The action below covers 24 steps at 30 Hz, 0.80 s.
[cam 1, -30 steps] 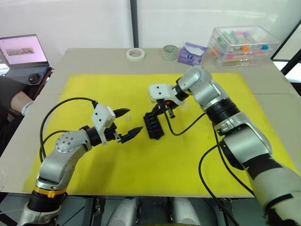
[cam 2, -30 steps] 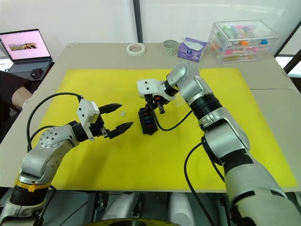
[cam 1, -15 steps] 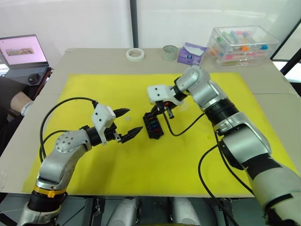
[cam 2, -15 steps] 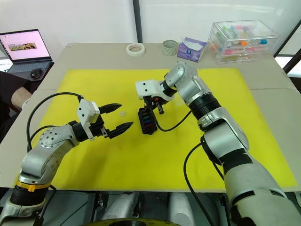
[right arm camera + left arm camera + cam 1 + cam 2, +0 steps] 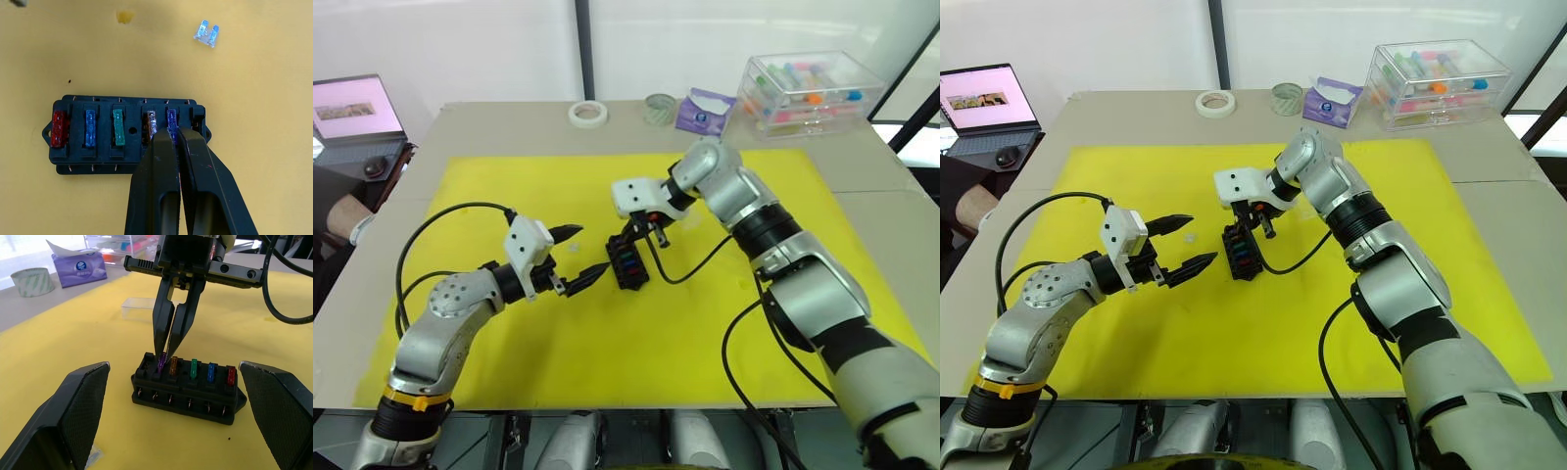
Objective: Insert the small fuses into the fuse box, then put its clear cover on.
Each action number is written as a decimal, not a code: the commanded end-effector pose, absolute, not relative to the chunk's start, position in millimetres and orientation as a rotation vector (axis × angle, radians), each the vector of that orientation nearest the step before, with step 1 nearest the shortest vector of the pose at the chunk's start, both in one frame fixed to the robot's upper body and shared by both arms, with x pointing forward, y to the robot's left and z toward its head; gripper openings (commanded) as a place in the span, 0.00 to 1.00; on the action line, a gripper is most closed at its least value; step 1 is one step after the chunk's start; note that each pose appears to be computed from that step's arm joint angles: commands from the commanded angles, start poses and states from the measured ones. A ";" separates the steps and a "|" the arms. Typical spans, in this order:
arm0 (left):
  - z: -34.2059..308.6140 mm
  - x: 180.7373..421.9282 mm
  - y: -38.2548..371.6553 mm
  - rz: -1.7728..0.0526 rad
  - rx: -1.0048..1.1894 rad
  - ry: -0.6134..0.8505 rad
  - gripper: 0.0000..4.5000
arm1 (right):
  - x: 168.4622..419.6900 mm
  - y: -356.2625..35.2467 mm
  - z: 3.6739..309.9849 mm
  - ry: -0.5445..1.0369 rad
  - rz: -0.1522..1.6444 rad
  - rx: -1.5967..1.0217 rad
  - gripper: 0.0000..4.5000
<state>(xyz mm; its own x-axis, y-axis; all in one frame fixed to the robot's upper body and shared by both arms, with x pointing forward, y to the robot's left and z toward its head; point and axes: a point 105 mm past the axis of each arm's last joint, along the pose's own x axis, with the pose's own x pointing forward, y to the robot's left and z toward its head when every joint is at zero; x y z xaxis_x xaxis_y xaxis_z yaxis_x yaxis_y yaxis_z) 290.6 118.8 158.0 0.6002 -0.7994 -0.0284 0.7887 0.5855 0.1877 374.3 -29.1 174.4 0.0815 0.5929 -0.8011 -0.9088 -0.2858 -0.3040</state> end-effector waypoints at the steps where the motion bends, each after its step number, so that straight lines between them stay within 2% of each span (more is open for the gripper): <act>1: 166.1 289.5 117.9 -0.920 0.210 -0.098 0.99 | 372.8 -25.4 171.2 0.474 1.551 -1.049 0.00; 7: 163.6 291.7 120.8 -0.899 0.216 -0.094 0.99 | 372.5 -24.2 172.2 0.532 1.547 -0.993 0.00; 16: 162.3 294.1 120.3 -0.895 0.215 -0.093 0.99 | 375.6 -25.4 161.7 0.543 1.525 -1.044 0.00; 24: 162.7 295.2 120.7 -0.894 0.218 -0.094 0.99 | 374.7 -25.4 164.3 0.536 1.534 -1.036 0.00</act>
